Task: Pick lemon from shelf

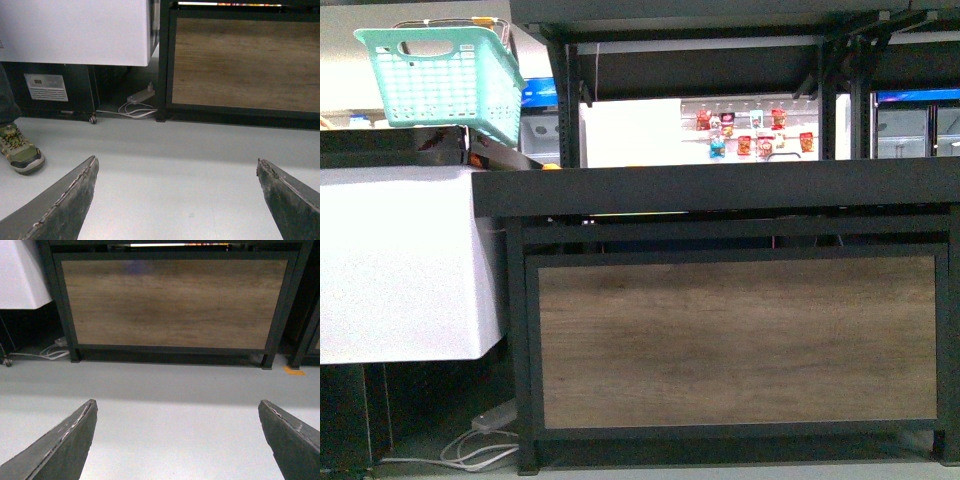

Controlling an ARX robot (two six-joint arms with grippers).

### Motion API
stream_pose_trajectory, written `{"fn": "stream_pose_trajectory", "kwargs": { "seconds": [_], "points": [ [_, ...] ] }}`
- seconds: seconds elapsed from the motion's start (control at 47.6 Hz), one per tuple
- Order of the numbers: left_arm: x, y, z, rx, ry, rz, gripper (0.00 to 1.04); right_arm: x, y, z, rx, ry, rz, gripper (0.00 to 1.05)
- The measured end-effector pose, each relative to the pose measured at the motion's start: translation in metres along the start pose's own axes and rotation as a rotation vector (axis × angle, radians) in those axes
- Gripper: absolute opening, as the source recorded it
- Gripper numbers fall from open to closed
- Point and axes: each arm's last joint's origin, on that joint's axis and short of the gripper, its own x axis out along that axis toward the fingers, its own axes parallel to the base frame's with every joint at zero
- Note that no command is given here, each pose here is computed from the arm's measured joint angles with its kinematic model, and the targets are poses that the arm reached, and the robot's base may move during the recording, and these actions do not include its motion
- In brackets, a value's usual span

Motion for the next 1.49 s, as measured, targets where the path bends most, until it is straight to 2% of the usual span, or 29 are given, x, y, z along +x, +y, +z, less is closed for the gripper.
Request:
{"fn": "stream_pose_trajectory", "kwargs": {
  "seconds": [1.493],
  "points": [
    [0.0, 0.0, 0.0, 0.0, 0.0, -0.001, 0.97, 0.0, 0.0, 0.0, 0.0, 0.0, 0.0, 0.97]
  ]
}}
